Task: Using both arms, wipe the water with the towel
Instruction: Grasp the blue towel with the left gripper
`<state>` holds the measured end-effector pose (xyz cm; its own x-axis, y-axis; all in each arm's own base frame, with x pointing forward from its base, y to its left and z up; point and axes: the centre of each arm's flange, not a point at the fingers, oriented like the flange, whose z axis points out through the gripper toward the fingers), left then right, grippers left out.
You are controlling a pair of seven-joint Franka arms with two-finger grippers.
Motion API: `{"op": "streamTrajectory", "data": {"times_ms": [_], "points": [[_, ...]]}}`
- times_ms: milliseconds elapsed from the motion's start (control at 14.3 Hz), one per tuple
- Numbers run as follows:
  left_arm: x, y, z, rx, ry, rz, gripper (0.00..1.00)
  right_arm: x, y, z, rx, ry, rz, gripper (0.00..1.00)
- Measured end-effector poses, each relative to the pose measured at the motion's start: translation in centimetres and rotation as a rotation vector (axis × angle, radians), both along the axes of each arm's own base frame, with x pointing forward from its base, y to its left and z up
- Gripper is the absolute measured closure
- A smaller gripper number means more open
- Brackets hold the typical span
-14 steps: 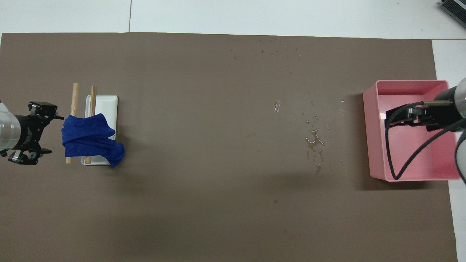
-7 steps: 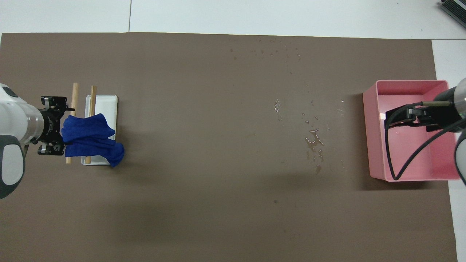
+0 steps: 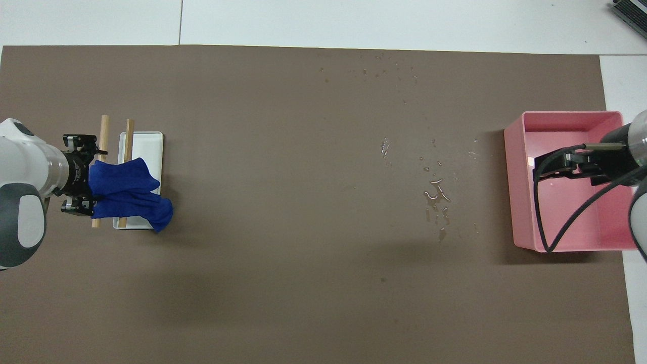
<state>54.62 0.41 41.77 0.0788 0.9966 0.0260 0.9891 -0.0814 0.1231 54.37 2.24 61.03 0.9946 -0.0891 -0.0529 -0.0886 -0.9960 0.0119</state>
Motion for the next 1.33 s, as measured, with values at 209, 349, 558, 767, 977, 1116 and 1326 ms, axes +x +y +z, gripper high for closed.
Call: {"op": "streamTrajectory", "data": {"times_ms": [209, 349, 558, 767, 977, 1116, 1326], "points": [[-0.1, -0.2, -0.2, -0.001, 0.004, 0.008, 0.00, 0.0, 0.0, 0.0, 0.000, 0.000, 0.000, 0.00], [-0.3, -0.6, -0.6, -0.002, 0.012, 0.008, 0.00, 0.0, 0.0, 0.0, 0.000, 0.000, 0.000, 0.00], [-0.3, -0.7, -0.8, -0.002, 0.016, 0.009, 0.00, 0.0, 0.0, 0.0, 0.000, 0.000, 0.000, 0.00], [-0.3, -0.7, -0.8, -0.003, 0.016, 0.009, 0.14, 0.0, 0.0, 0.0, 0.000, 0.000, 0.000, 0.00], [-0.1, -0.8, -0.4, -0.003, -0.003, 0.008, 0.51, 0.0, -0.1, 0.0, 0.000, 0.000, -0.001, 0.00], [0.3, -0.9, -0.1, -0.004, -0.022, 0.005, 0.72, 0.0, -0.1, 0.0, 0.000, 0.000, -0.002, 0.00], [0.8, -1.0, 0.1, -0.004, -0.004, 0.004, 0.75, 0.0, -0.1, 0.0, 0.000, 0.001, -0.002, 0.00]]}}
